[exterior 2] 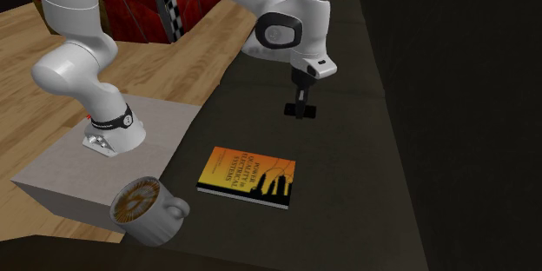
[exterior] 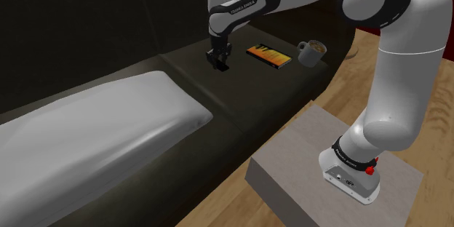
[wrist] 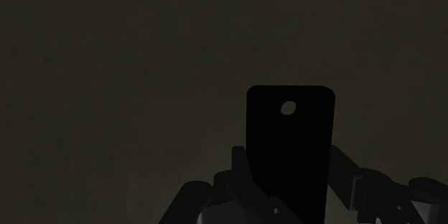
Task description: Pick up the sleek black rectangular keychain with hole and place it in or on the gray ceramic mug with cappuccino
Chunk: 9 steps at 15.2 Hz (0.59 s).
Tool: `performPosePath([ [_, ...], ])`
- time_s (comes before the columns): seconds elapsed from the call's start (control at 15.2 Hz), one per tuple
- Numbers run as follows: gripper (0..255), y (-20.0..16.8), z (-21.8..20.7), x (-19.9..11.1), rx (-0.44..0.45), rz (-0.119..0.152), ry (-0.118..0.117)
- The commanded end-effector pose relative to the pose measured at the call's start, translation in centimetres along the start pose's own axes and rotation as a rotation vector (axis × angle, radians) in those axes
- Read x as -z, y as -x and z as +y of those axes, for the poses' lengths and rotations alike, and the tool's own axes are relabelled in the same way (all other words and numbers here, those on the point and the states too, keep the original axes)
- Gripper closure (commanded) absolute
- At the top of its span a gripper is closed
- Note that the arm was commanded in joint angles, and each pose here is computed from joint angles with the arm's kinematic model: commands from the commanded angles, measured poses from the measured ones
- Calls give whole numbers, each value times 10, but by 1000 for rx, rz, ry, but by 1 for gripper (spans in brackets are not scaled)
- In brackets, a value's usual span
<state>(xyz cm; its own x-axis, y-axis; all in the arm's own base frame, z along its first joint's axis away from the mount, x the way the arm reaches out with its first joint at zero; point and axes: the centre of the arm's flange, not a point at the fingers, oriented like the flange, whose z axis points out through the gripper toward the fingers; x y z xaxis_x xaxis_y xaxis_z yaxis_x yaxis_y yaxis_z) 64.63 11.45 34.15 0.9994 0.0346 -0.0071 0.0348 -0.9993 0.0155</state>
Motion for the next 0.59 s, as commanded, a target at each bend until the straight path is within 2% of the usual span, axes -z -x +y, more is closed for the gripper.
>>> performPosePath([
  [0.0,255,0,0,10,-1,-1,1],
  [0.53,255,0,1,52,-1,-1,1],
])
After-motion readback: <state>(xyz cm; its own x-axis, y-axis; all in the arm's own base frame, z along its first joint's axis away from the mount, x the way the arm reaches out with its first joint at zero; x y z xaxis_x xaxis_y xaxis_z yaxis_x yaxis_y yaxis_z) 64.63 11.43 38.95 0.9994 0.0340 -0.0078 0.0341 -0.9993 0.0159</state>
